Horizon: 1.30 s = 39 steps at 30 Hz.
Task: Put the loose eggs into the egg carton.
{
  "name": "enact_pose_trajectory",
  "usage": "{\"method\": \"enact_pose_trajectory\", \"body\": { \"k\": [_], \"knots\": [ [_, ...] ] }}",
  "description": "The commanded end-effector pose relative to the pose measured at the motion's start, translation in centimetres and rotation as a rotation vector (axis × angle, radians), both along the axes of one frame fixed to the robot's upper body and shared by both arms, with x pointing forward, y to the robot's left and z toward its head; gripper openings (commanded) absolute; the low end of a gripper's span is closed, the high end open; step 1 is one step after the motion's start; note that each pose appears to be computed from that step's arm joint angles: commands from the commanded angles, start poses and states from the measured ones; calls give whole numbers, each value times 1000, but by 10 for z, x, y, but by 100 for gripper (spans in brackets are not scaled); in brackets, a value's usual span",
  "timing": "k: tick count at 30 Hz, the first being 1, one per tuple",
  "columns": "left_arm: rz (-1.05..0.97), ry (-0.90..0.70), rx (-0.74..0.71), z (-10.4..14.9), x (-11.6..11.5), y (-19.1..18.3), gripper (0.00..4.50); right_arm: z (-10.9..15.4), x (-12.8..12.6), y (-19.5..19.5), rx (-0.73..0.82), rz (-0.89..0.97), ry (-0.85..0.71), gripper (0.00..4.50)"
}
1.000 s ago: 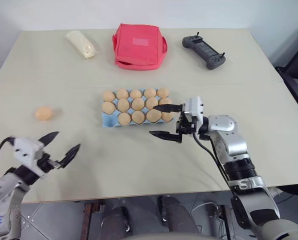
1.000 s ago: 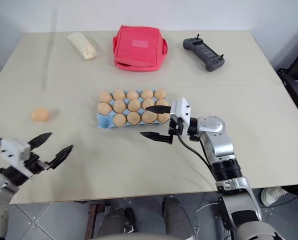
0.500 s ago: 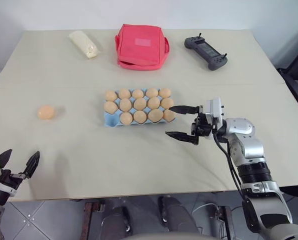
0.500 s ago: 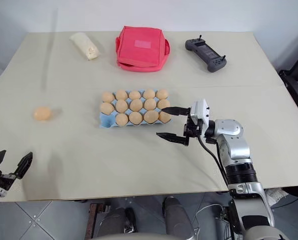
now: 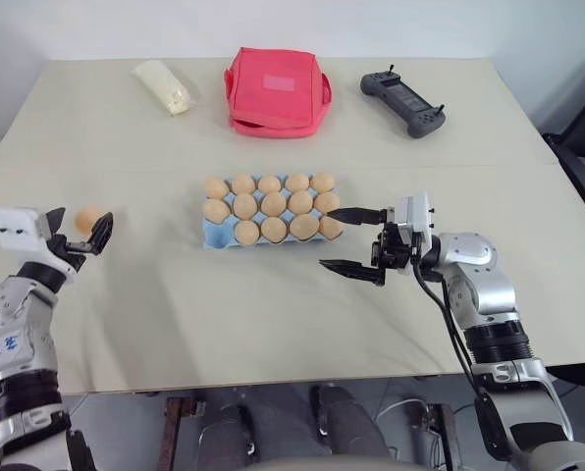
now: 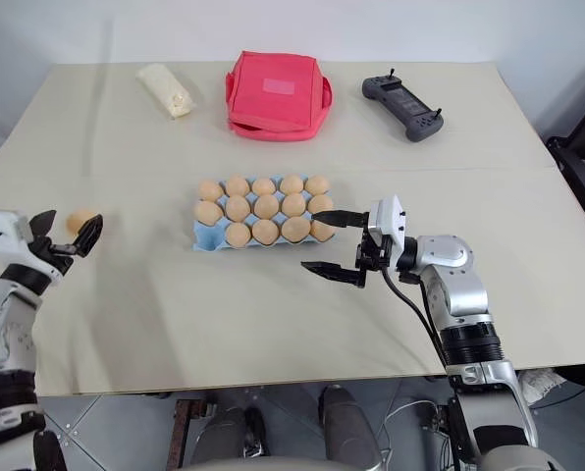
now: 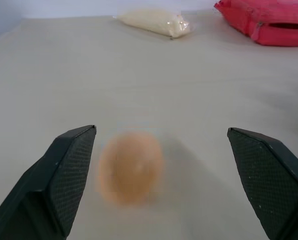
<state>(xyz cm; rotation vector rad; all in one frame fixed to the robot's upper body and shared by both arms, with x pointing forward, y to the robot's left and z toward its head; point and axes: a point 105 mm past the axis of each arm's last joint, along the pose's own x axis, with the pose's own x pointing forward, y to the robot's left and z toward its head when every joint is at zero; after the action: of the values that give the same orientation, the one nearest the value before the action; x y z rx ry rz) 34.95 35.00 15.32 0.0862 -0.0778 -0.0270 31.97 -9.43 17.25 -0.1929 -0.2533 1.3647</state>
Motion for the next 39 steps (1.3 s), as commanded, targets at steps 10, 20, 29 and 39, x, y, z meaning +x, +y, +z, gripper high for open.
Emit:
{"method": "enact_pose_trajectory", "body": {
  "k": [10, 20, 29, 39],
  "knots": [
    [57, 82, -1, -11, 27, 11, 390, 5, -6, 9, 23, 3, -29, 450],
    [-291, -99, -26, 16, 20, -52, 202, 3, -3, 10, 22, -19, -30, 450],
    [-712, -91, 71, 17, 5, -172, 202, 0, -3, 14, 19, -25, -26, 450],
    [-784, -14, 95, -2, 6, -189, 251, 1, -5, 16, 37, -41, -32, 450]
  ]
}}
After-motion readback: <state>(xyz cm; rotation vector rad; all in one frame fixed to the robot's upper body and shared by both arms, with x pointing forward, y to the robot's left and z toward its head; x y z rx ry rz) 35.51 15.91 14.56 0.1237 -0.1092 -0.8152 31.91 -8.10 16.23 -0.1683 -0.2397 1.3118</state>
